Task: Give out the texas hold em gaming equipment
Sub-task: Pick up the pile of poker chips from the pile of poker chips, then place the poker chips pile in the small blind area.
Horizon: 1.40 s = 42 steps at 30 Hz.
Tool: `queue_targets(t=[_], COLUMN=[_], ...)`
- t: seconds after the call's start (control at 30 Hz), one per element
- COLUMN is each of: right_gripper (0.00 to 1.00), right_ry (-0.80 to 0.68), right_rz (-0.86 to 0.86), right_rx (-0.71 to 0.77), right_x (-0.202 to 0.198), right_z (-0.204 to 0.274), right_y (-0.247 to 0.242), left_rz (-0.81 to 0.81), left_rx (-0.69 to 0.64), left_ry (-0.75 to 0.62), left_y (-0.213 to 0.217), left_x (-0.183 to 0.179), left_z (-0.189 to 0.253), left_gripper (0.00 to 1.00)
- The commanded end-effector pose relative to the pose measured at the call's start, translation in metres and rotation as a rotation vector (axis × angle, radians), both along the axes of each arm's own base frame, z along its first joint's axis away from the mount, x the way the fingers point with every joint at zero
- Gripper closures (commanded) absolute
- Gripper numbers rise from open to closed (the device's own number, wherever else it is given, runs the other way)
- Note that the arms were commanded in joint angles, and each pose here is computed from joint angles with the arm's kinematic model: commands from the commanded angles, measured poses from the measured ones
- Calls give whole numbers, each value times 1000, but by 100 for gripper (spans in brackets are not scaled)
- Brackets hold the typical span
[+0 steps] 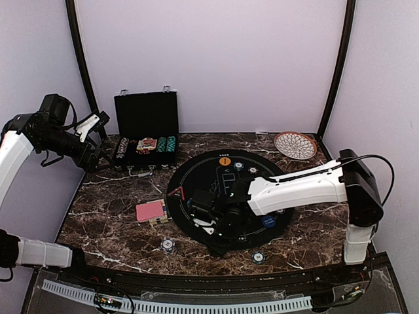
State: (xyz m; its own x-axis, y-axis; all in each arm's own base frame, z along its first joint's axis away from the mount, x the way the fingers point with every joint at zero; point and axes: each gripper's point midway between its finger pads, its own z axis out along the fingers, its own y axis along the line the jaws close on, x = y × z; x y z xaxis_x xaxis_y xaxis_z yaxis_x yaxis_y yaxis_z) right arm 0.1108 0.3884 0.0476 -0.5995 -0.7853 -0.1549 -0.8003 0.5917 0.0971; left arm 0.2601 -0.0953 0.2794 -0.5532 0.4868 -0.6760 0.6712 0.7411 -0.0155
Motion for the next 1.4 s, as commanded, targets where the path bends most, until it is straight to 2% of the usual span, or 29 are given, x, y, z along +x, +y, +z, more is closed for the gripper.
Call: queue_targets(t=[0.0,0.2,0.37,0.67,0.97,1.17,1.3,1.37], right_gripper=[86,88,89,90,89,79,55,48], right_ry=[-56,-93,-96,-89,-74,-85,-84,-95], right_rz=[-21,-80,-195,-348,-399,-415,-414,-417], right_rx=[32,51,52,-51,-78,-93,-97,-86], right_x=[6,21,46,72,76,79,78,80], right_z=[25,43,38,-10,-38,-40,-35,-26], right_y=[4,-11,-46,-112,-131,-136,-138,-136], left_rz=[-20,-23,-24,-27,-26,-29,-29,-26], left_rx=[1,-3,-3,-1,0,-4,-2,3], left_ry=[-18,-20,-19,-19,-18,-18,-19,-20], left_y=[-2,-3,-3,-3,-3,-4,-3,-2], left_x=[-3,-3,-3,-4,-5,-4,-5,-5], left_z=[5,5,5,5,5,6,5,5], left_gripper=[1,1,1,1,1,1,1,1])
